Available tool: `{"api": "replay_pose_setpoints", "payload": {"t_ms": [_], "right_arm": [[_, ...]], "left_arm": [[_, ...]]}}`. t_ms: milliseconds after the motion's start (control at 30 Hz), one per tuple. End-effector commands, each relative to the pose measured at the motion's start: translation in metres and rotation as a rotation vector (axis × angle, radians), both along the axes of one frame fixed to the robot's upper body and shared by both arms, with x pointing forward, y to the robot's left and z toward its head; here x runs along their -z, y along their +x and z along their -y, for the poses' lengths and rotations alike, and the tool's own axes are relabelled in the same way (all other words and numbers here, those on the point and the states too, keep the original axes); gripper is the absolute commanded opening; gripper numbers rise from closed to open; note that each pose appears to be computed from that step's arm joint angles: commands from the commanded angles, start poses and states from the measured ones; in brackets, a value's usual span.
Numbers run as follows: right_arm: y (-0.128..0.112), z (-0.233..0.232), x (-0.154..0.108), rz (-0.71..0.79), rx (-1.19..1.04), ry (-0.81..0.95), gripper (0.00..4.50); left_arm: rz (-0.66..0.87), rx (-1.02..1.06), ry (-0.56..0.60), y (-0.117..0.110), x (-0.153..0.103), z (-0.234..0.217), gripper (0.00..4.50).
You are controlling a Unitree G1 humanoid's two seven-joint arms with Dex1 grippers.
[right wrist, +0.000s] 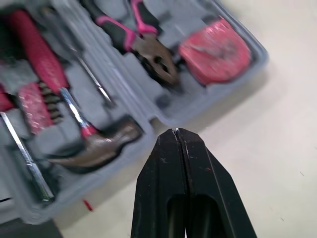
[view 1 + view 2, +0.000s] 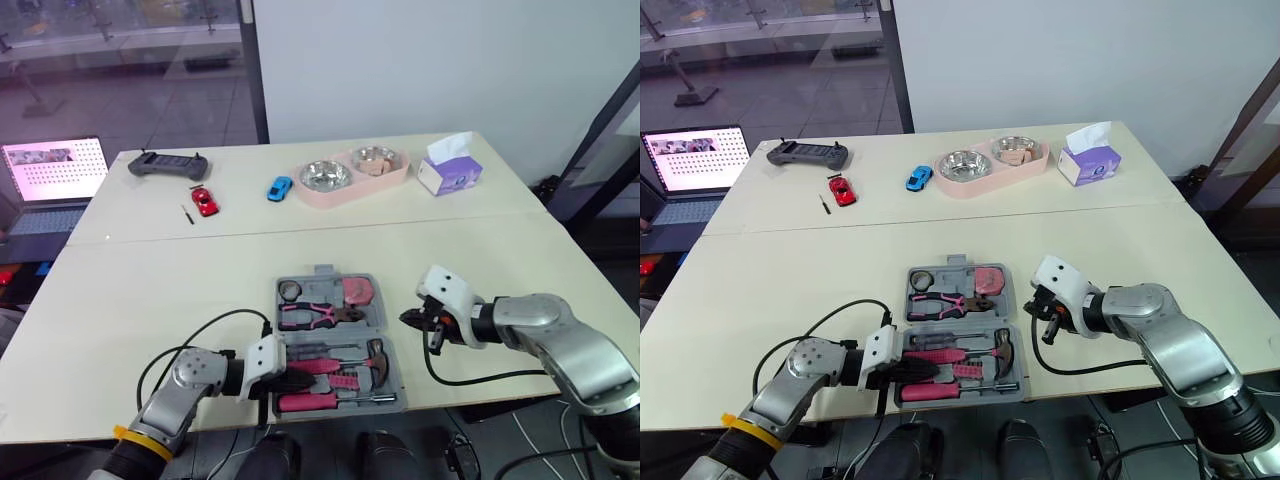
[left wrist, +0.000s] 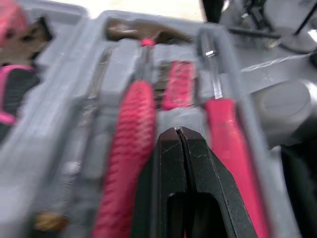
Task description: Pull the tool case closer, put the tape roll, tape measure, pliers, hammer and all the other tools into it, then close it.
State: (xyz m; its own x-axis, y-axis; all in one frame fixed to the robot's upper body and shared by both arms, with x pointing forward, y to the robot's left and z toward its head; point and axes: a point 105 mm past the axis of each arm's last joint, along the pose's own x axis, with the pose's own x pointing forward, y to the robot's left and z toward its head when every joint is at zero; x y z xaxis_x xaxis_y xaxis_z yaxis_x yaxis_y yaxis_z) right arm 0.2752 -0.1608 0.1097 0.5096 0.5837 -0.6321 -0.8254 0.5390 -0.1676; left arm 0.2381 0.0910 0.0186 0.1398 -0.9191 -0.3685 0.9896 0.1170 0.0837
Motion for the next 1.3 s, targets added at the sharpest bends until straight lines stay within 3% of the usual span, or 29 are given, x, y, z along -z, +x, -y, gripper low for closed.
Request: {"api": "replay_pose_setpoints", "payload": {"t_ms": [33, 67, 267, 333, 567, 900, 1300], "right_arm": [[0.010, 0.000, -0.018, 0.067, 0.041, 0.038, 0.59], [0.013, 0.000, -0.021, 0.068, 0.069, 0.060, 0.75], [0.035, 0.007, -0.018, -0.019, 0.224, 0.124, 3.67], [0.042, 0.008, -0.016, -0.055, 0.269, 0.154, 4.45], [0.063, -0.016, 0.006, -0.230, 0.368, 0.291, 4.45], [0.081, -0.031, 0.031, -0.319, 0.405, 0.311, 4.45], [0.092, -0.066, 0.031, -0.459, 0.349, 0.535, 4.45]], "left_arm": [[-0.011, -0.029, 0.088, 0.002, 0.014, -0.013, 0.00], [-0.007, -0.030, 0.099, 0.003, 0.015, -0.014, 0.00], [-0.021, -0.001, 0.109, -0.006, 0.021, -0.017, 0.00], [-0.026, -0.004, 0.111, -0.007, 0.023, -0.017, 0.00], [-0.017, 0.016, 0.152, -0.006, 0.032, -0.020, 0.00], [-0.013, 0.031, 0.175, -0.008, 0.041, -0.025, 0.00], [-0.002, 0.043, 0.186, -0.007, 0.045, -0.027, 0.00]]}}
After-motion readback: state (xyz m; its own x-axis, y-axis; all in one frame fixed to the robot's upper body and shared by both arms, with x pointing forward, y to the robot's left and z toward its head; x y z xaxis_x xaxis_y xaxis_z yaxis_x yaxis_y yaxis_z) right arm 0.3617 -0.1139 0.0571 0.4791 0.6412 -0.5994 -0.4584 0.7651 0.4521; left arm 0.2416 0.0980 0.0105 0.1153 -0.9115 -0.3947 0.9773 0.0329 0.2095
